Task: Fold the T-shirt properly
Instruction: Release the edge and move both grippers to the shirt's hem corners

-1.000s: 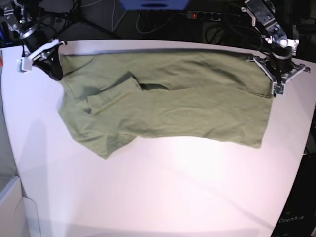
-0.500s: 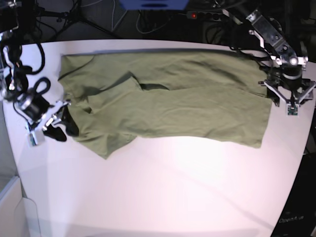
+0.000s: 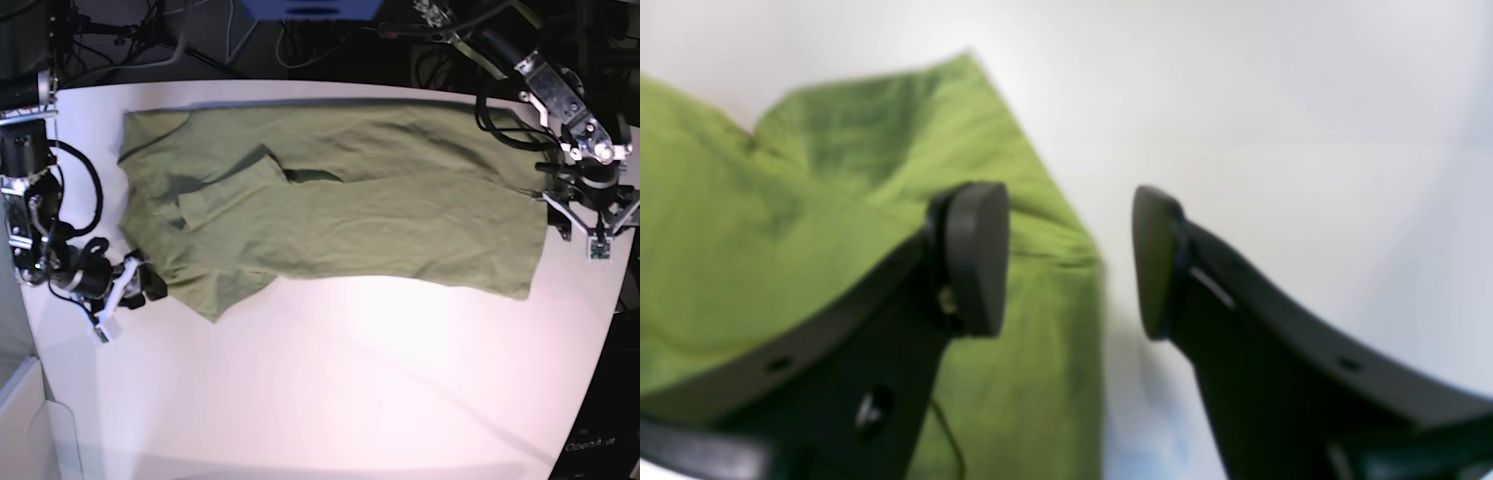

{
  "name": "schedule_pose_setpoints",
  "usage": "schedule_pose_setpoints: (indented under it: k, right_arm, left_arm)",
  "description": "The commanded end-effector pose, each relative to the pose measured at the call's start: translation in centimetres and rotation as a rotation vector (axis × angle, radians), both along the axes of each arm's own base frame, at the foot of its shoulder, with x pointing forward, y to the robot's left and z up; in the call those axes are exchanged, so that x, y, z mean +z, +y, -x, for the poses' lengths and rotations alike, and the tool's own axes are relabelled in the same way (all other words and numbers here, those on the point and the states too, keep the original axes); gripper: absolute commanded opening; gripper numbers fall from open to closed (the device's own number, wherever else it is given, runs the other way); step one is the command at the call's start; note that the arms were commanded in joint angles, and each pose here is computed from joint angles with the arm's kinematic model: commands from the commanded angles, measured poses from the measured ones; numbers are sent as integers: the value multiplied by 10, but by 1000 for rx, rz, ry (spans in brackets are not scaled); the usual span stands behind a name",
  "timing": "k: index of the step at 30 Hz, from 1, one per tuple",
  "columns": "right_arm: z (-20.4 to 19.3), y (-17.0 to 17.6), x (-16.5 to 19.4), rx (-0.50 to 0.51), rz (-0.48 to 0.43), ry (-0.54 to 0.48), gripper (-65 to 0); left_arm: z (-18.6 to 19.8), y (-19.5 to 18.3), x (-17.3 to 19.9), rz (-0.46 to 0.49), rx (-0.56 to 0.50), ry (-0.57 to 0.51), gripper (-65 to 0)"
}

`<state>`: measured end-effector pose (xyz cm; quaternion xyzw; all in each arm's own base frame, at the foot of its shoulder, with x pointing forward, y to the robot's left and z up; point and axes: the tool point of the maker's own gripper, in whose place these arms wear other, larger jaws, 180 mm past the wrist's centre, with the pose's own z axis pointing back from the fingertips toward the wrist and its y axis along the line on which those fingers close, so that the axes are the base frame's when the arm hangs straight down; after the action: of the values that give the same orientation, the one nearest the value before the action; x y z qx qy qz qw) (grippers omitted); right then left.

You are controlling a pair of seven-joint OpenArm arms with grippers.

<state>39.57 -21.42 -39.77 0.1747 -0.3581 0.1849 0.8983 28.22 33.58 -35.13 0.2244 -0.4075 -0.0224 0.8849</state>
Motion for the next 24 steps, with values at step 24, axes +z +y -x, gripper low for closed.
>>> schedule_pose_setpoints:
  k: [24]
  right_arm:
    - [-30, 21, -26, 6, 50, -17, -286]
  left_arm:
    - [-24, 10, 24, -48, 4, -50, -243]
